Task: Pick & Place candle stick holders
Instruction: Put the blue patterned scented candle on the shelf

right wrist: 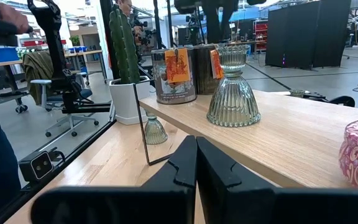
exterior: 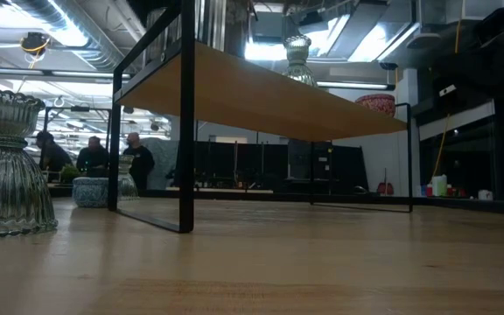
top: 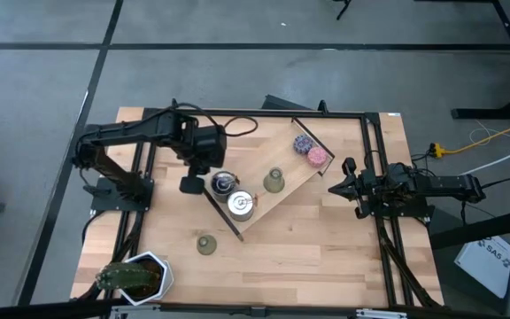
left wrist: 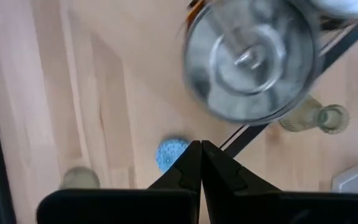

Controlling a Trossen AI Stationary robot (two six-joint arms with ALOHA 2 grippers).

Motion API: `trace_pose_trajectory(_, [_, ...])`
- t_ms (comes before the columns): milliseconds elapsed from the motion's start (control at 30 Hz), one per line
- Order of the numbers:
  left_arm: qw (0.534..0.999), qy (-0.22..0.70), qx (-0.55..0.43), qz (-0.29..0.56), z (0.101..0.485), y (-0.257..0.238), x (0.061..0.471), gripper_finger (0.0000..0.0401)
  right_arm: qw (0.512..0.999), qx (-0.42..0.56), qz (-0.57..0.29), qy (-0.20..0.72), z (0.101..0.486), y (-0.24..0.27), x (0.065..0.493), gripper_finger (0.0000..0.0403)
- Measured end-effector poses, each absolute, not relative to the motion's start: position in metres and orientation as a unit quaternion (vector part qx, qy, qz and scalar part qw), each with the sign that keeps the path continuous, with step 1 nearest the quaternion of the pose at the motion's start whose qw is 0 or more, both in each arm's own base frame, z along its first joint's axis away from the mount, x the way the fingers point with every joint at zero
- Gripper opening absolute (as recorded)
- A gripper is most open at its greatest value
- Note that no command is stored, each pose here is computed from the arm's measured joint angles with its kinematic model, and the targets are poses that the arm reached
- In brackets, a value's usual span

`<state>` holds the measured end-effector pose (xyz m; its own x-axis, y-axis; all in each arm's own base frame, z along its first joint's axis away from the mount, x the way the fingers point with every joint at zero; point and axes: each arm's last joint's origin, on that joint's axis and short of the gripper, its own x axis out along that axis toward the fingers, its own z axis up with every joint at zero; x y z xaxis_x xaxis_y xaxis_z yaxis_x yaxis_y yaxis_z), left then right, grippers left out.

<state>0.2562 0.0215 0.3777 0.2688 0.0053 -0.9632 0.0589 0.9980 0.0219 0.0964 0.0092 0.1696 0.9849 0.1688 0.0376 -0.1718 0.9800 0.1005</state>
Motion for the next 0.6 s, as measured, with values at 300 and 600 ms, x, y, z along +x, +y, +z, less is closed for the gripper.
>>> trace_pose_trajectory(300, [0.779, 0.625, -0.028, 0.034, 0.353, 0.041, 0.236, 0.0002, 0.995, 0.052, 0.086, -0.015, 0.170, 0.009, 0.096, 0.0010])
trace_pose_trajectory(600, [0.765, 0.630, -0.096, 0.097, 0.322, 0.058, 0.234, 0.0002, 0.995, 0.052, 0.086, -0.015, 0.170, 0.009, 0.096, 0.0010])
